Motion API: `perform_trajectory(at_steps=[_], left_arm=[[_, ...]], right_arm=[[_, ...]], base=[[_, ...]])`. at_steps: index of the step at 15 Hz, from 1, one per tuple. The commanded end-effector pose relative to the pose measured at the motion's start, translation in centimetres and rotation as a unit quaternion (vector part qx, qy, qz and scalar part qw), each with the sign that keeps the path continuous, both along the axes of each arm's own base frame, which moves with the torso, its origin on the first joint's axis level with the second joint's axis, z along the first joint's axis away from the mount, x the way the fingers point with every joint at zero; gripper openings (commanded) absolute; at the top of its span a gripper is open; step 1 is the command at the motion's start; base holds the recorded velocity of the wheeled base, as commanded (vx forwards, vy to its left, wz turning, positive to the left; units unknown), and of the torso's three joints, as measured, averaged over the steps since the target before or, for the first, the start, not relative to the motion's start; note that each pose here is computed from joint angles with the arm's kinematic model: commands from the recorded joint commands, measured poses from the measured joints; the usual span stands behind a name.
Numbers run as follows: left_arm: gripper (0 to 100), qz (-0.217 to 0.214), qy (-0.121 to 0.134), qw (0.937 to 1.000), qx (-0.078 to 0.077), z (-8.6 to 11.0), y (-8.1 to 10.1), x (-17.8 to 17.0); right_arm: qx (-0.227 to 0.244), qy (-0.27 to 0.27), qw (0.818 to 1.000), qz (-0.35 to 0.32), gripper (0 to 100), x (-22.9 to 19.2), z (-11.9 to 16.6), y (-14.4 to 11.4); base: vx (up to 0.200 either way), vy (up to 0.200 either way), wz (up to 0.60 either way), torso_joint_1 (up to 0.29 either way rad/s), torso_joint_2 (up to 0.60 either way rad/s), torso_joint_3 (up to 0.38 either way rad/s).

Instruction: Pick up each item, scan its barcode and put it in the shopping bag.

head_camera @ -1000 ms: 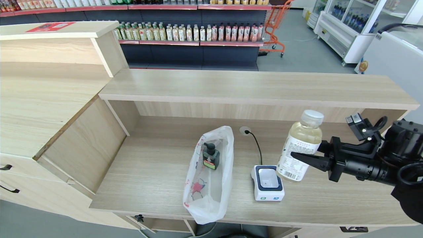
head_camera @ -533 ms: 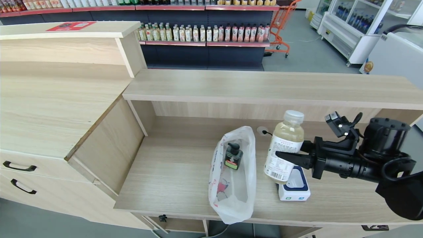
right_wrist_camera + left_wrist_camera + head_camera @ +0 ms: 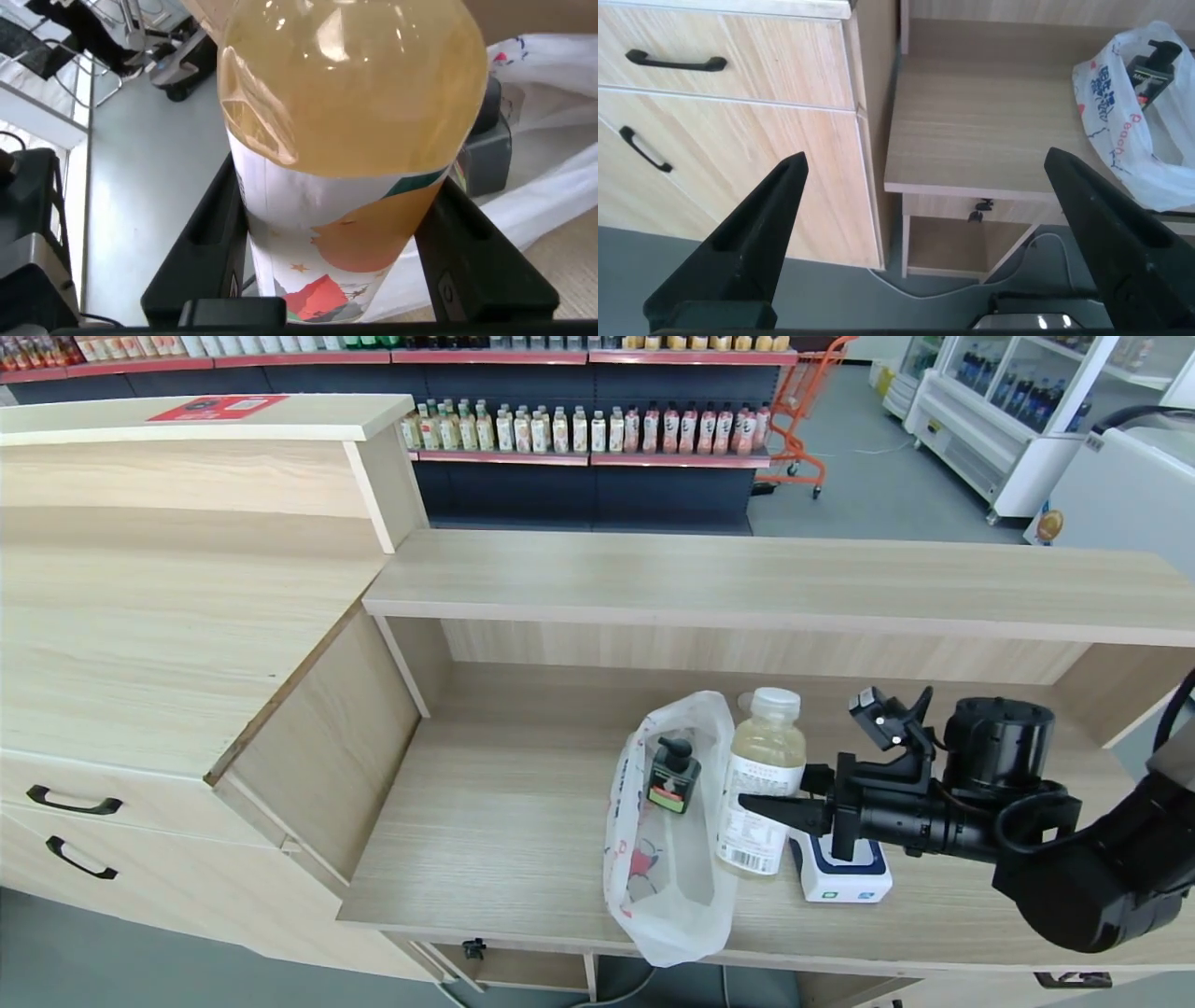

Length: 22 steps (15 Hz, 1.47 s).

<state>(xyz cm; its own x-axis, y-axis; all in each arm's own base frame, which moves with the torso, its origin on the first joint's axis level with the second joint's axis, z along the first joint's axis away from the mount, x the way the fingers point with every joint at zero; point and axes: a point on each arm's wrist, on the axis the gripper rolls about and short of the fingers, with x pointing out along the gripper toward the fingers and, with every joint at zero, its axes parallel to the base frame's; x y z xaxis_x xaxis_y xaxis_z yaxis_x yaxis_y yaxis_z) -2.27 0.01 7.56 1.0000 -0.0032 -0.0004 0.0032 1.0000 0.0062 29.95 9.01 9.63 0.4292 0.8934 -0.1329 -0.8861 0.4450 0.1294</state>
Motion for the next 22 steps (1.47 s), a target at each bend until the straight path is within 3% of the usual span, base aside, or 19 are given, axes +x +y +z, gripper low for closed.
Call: perform_trajectory(at_steps=[1, 5, 8, 14, 19, 22], left_arm=[[100, 0.000, 0.000, 1.0000, 0.000, 0.0, 0.0, 0.0], [100, 0.000, 0.000, 1.0000, 0.000, 0.0, 0.0, 0.0], [100, 0.001, 0.000, 1.0000, 0.000, 0.0, 0.0, 0.0], [100, 0.000, 0.000, 1.0000, 0.000, 0.0, 0.0, 0.0], [100, 0.000, 0.000, 1.0000, 0.000, 0.0, 0.0, 0.0], [100, 0.000, 0.000, 1.0000, 0.000, 0.0, 0.0, 0.0]], right_arm=[[-0.007, 0.023, 1.000, 0.010, 0, 0.6, -1.9, 0.7], [-0.060, -0.023, 0.998, -0.016, 0, 2.5, -5.7, 3.4], [-0.077, -0.063, 0.995, 0.005, 0, 4.1, -7.3, 5.7], [-0.069, -0.103, 0.992, 0.005, 0, 7.5, -8.6, 7.1], [-0.117, -0.202, 0.972, 0.020, 0, 8.9, -11.1, 7.4], [-0.117, -0.205, 0.971, 0.022, 0, 8.9, -11.8, 7.6]], base=[[0.000, 0.000, 0.00, 0.000, 0.00, 0.000], [0.000, 0.000, 0.00, 0.000, 0.00, 0.000], [0.000, 0.000, 0.00, 0.000, 0.00, 0.000], [0.000, 0.000, 0.00, 0.000, 0.00, 0.000], [0.000, 0.000, 0.00, 0.000, 0.00, 0.000], [0.000, 0.000, 0.00, 0.000, 0.00, 0.000]])
